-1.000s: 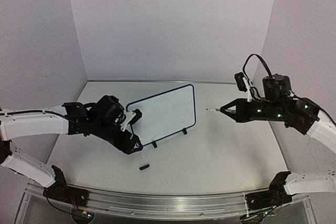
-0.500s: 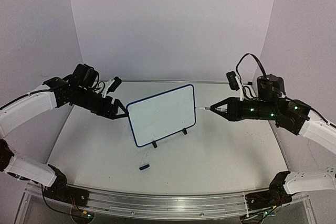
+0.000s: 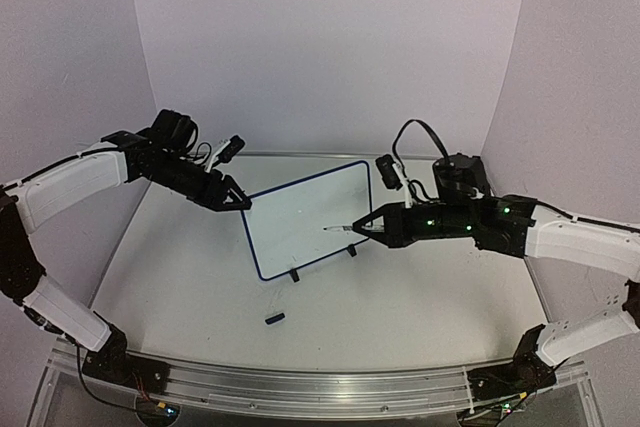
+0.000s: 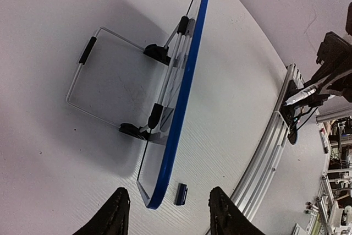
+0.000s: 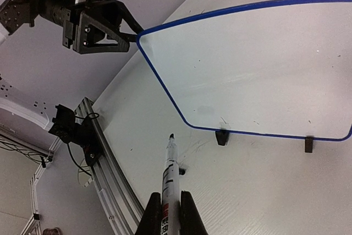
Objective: Write a sentence on the whiteboard
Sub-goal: Pick up the whiteboard from the whiteboard stand, then write with the whiteboard marker on the whiteboard.
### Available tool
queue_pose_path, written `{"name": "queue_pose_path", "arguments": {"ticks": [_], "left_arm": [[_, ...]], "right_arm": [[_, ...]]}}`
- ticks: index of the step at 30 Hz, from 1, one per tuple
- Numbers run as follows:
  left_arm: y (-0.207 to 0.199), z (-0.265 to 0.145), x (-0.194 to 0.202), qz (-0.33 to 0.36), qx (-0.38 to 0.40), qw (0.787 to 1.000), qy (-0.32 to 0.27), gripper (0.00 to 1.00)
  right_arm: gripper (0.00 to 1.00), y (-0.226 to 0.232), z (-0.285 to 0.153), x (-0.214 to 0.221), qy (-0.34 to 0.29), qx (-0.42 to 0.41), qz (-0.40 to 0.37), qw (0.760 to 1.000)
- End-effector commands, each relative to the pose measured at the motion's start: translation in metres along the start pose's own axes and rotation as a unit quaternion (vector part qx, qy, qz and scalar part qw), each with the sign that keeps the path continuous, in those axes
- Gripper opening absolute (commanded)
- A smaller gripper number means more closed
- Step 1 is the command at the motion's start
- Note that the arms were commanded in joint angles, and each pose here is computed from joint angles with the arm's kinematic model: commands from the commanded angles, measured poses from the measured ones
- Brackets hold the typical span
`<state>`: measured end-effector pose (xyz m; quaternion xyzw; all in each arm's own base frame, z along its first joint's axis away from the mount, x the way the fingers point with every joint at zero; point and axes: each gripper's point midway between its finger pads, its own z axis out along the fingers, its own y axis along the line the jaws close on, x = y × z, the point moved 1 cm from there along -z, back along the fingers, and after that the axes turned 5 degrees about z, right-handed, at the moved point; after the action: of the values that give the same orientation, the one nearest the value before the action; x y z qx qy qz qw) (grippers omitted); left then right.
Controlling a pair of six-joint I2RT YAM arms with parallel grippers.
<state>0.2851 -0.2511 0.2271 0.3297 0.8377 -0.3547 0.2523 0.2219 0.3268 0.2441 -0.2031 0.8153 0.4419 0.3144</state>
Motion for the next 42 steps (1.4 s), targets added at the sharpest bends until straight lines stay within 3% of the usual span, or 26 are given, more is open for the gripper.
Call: {"name": "queue_pose_path", "arguments": {"ticks": [1, 36, 42], "left_arm": [[-0.004, -0.007, -0.01, 0.047, -0.005, 0.998, -0.028, 0.46], [0.004, 0.005, 0.007, 0.103, -0.007, 0.994, -0.028, 0.0], [0.002, 0.004, 0.007, 0.108, -0.003, 0.994, -0.029, 0.0]], "right_arm": [[0.0, 0.028, 0.016, -0.026, -0.035, -0.043, -0.029, 0.998], [0.0, 0.042, 0.096, -0.041, -0.04, -0.082, -0.02, 0.996], [0.0, 0.042, 0.095, -0.041, -0.042, -0.082, -0.021, 0.996]]}}
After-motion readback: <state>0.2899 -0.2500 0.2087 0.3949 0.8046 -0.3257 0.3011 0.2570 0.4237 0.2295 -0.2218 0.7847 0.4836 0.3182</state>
